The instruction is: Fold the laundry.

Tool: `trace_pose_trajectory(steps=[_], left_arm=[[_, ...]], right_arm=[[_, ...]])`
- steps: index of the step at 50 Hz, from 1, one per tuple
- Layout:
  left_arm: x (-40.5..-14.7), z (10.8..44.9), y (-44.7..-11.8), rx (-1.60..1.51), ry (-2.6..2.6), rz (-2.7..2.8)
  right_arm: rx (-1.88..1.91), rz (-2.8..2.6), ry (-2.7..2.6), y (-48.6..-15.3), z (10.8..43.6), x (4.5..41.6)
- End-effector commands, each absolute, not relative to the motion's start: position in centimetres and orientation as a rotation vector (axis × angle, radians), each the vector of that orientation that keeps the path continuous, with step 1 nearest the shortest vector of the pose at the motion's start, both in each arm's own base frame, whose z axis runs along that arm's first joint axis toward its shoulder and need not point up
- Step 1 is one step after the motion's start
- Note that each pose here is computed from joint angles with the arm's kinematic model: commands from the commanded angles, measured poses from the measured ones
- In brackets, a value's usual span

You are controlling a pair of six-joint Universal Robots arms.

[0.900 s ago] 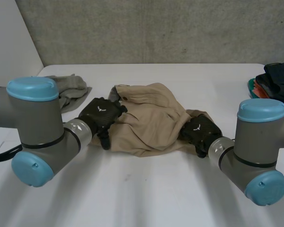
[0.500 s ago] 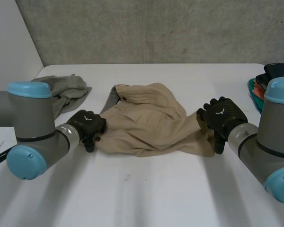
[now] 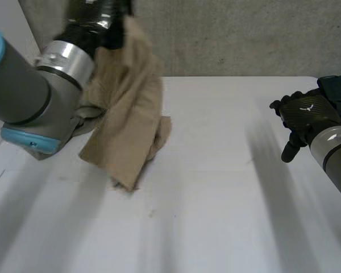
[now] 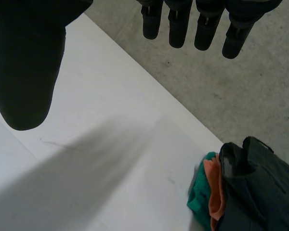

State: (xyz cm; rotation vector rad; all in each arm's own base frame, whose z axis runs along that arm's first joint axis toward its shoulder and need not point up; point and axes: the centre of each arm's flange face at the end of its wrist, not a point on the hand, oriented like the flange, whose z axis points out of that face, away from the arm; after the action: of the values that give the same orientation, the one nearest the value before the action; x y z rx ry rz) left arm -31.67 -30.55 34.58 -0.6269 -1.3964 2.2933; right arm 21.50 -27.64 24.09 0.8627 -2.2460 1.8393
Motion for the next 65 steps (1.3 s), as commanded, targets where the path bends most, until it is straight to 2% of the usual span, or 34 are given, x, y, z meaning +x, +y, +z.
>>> trace_pose_trajectory(steps=[1, 5, 8, 12, 18, 23, 29, 34, 42, 49, 53, 56, 60, 65], left_arm=[[-36.9, 27.2, -25.1, -0.838, -1.517, 1.649], [-38.2, 23.2, -21.9, -0.940, -1.574, 1.403], [-38.5, 21.6, -19.7, -1.010, -1.577, 1.316], [-38.1, 21.7, -19.8, -1.021, -1.590, 1.409], [-34.8, 24.0, -22.0, -0.854, -1.770, 1.684], [-30.4, 24.2, -23.0, -0.702, -1.985, 1.796], [-27.0, 23.2, -23.4, -0.687, -2.132, 1.802], [-25.4, 20.8, -23.6, -0.738, -2.244, 1.729], [-25.8, 18.1, -23.7, -0.819, -2.278, 1.610], [-25.6, 17.5, -22.1, -0.844, -2.316, 1.553], [-25.5, 18.3, -19.9, -0.871, -2.295, 1.544], [-25.7, 18.4, -16.4, -0.944, -2.271, 1.479], [-26.0, 17.9, -13.7, -1.016, -2.254, 1.402], [-26.2, 16.4, -12.7, -1.068, -2.281, 1.318]], right_arm=[[0.820, 1.803, -2.267, -28.3, 23.5, 20.3], [0.808, 1.805, -2.273, -28.7, 23.5, 19.8], [0.818, 1.807, -2.275, -28.8, 23.5, 19.8], [0.834, 1.812, -2.278, -28.6, 23.5, 20.1], [0.905, 1.832, -2.288, -27.7, 23.7, 20.8], [1.097, 1.884, -2.269, -25.9, 24.9, 22.5], [1.403, 1.907, -2.200, -23.5, 25.3, 25.2], [1.512, 1.870, -2.153, -24.0, 24.5, 27.1], [1.425, 1.652, -2.246, -25.5, 22.0, 27.1], [1.383, 1.580, -2.300, -24.6, 22.6, 25.4], [1.426, 1.553, -2.280, -24.0, 23.4, 23.7], [1.510, 1.487, -2.271, -23.1, 23.7, 21.9], [1.577, 1.411, -2.289, -22.2, 23.8, 20.1], [1.630, 1.287, -2.349, -21.2, 23.4, 18.3]])
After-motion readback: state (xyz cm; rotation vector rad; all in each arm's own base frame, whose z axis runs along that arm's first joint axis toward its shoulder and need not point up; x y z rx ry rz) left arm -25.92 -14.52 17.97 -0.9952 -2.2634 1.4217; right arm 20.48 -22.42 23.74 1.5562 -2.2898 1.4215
